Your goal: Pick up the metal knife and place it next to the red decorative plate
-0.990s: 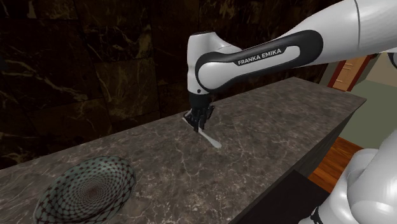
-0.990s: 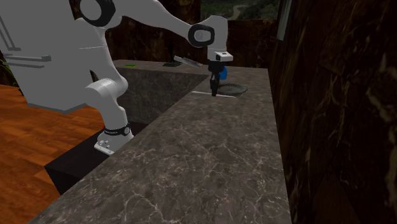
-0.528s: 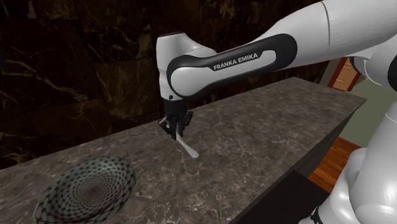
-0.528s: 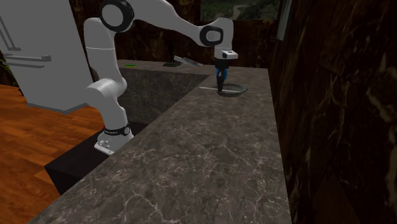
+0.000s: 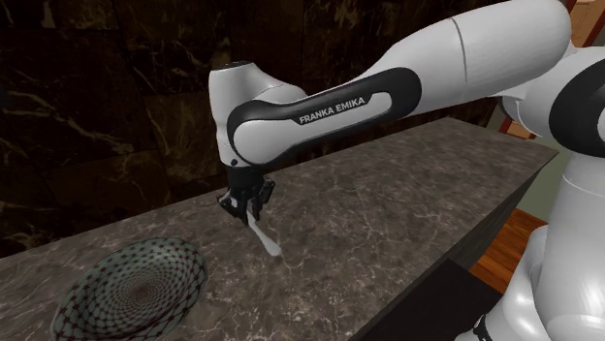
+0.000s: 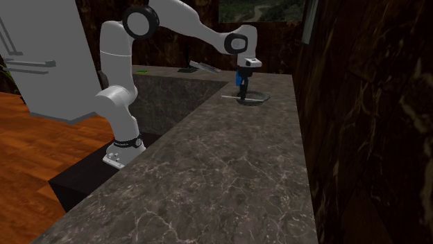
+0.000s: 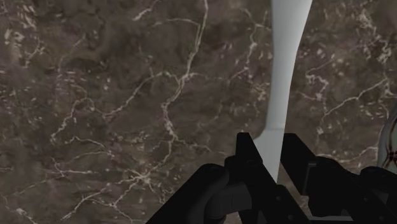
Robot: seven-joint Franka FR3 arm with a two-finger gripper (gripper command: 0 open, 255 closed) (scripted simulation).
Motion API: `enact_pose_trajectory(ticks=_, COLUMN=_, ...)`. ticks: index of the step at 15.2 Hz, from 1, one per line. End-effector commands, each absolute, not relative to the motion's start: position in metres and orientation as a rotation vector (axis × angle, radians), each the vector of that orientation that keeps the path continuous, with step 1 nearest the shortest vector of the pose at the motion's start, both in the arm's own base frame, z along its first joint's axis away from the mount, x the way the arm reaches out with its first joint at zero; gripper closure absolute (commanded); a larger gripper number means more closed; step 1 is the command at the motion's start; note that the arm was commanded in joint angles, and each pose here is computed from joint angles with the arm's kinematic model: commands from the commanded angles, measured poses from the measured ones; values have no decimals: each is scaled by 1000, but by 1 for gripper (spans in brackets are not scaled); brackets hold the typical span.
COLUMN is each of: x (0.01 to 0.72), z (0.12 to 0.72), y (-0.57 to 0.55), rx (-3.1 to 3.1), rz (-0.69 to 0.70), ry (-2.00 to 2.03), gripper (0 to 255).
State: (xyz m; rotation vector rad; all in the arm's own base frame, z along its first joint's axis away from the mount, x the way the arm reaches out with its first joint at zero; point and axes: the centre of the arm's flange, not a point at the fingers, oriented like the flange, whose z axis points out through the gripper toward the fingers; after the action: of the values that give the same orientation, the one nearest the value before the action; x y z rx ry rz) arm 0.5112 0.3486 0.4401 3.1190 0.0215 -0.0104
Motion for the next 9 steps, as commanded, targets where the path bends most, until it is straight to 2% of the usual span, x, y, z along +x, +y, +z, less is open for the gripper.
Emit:
enact_pose_trajectory(ticks=1, x=511, z=430, y=348, rx=3119, rz=-10, ry=21, gripper=255)
enact_pose_trajectory(ticks=9, x=511, z=388, y=348, rx=3119, rz=-10, ry=21, gripper=255)
